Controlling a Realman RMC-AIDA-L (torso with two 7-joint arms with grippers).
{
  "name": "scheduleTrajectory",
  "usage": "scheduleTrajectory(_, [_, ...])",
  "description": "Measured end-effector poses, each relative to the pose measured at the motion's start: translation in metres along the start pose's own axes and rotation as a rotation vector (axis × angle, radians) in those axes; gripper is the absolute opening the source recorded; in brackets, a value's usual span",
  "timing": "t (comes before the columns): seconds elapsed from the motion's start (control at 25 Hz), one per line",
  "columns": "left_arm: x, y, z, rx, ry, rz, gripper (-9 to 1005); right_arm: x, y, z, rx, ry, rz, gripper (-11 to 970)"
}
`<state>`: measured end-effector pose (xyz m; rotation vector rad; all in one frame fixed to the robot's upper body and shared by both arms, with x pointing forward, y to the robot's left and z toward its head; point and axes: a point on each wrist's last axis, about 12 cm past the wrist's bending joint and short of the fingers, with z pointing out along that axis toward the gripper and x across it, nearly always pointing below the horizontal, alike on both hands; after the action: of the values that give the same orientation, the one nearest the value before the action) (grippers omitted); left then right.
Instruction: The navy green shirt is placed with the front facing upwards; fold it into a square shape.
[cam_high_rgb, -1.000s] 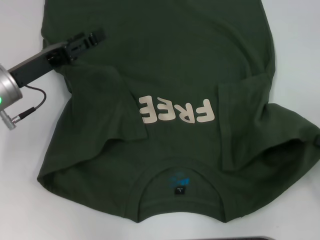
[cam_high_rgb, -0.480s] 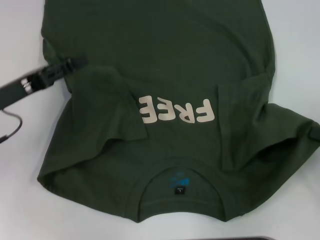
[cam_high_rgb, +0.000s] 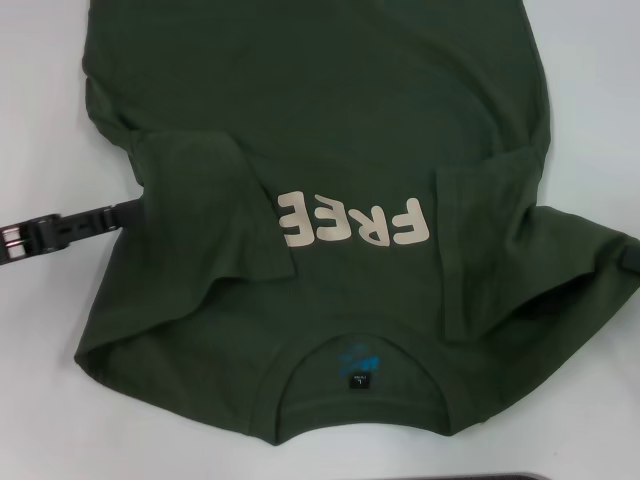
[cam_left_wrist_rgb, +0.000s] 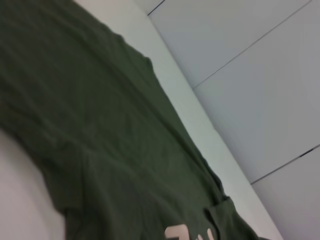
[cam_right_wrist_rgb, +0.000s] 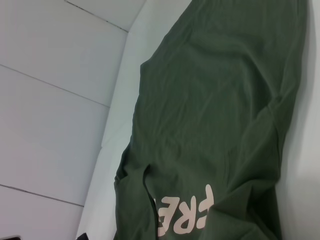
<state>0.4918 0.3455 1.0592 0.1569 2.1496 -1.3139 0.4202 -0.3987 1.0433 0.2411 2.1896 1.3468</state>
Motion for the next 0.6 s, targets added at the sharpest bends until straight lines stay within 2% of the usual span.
scheduleTrajectory(0.32, [-0.006,0.002,-0.031,-0.064,0.094,-0.076,832,-0.002,0.000,-0.003,0.006,0.001,-0.003,9])
scheduleTrajectory(0.6, [-0.005,0.003,-0.044,-0.106,0.196,-0.123,823,-0.002,0.000,-0.003,0.007,0.000,-0.003,7])
